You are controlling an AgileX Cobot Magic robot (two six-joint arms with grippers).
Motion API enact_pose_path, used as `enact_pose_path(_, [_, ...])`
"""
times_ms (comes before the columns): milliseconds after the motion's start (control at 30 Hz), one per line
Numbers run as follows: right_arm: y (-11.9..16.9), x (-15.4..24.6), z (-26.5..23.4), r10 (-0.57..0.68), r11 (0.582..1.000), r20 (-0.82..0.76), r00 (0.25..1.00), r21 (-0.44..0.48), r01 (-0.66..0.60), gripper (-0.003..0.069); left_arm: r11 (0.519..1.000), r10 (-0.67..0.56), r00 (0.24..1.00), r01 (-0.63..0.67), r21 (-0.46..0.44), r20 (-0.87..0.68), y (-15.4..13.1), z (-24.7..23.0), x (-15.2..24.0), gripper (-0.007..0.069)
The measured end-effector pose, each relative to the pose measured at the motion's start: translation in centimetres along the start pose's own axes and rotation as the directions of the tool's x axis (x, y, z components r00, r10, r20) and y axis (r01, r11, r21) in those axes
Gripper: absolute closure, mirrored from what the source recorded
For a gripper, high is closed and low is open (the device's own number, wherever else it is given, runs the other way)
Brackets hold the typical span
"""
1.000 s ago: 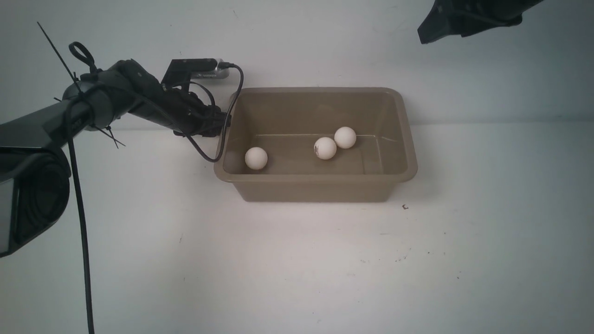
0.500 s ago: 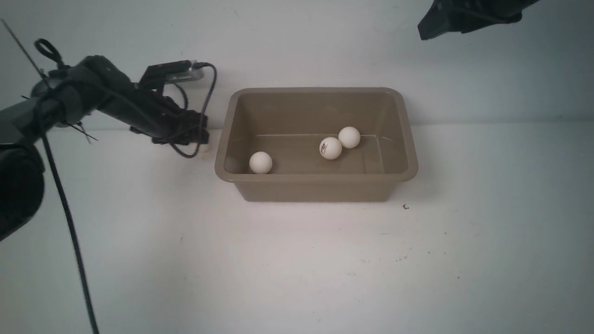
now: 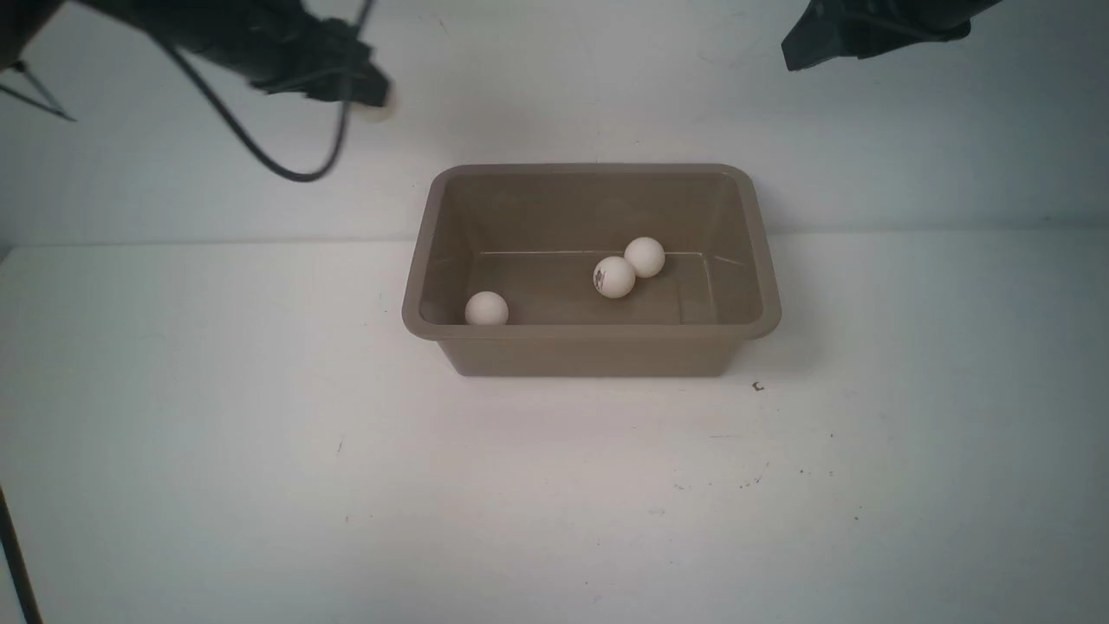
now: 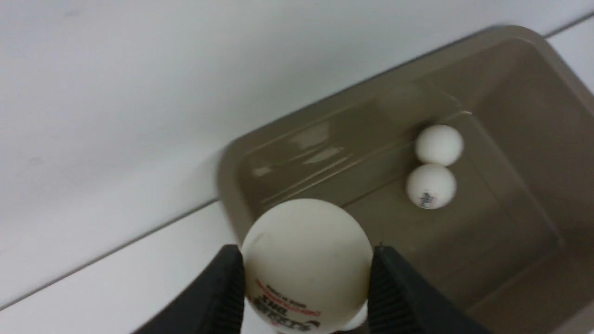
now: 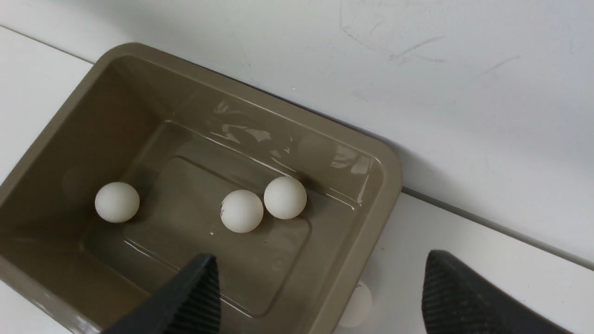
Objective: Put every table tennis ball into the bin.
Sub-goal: Use the left arm to put the table tennis ball into the box
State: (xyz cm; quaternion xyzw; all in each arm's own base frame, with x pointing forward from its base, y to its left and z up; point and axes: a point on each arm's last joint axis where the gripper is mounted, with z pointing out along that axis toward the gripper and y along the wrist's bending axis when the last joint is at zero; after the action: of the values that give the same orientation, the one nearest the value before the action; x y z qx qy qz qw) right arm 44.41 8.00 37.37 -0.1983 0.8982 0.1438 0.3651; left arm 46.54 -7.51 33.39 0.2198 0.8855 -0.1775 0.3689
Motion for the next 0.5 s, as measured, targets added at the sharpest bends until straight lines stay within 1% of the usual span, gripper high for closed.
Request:
enact_pose_path(33, [0.0,0.0,0.0,0.000,1.000,0.000,1.000,0.000,0.000,0.0134,1.000,0.002,1.000,-0.002,0.002,-0.003,-0.2,0.2,0.0,0.0316])
enact_pose_path(67, [0.0,0.0,0.0,-0.012,1.000,-0.005,1.000,-0.002,0.012,0.0134,0.999,0.032,0.998,-0.031,0.028,-0.045,-1.9,1.8,0.3,0.0316])
enact_pose_path(200, [0.1,0.3,0.0,-0.024,1.000,-0.033,0.999,-0.015,0.023,0.0134,0.996,0.085,0.987,-0.079,0.052,-0.135,-4.4,5.4,1.4,0.0316])
enact_pose_path(333, [0.0,0.3,-0.4,-0.013,1.000,-0.031,0.999,-0.025,0.012,0.0134,0.991,0.132,0.970,-0.123,0.057,-0.205,-6.0,8.0,2.5,0.0316])
enact_pose_path(500, [-0.5,0.0,-2.2,0.011,0.999,0.011,1.000,-0.033,-0.010,0.0134,0.988,0.155,0.960,-0.144,0.064,-0.235,-6.6,8.8,2.9,0.0316])
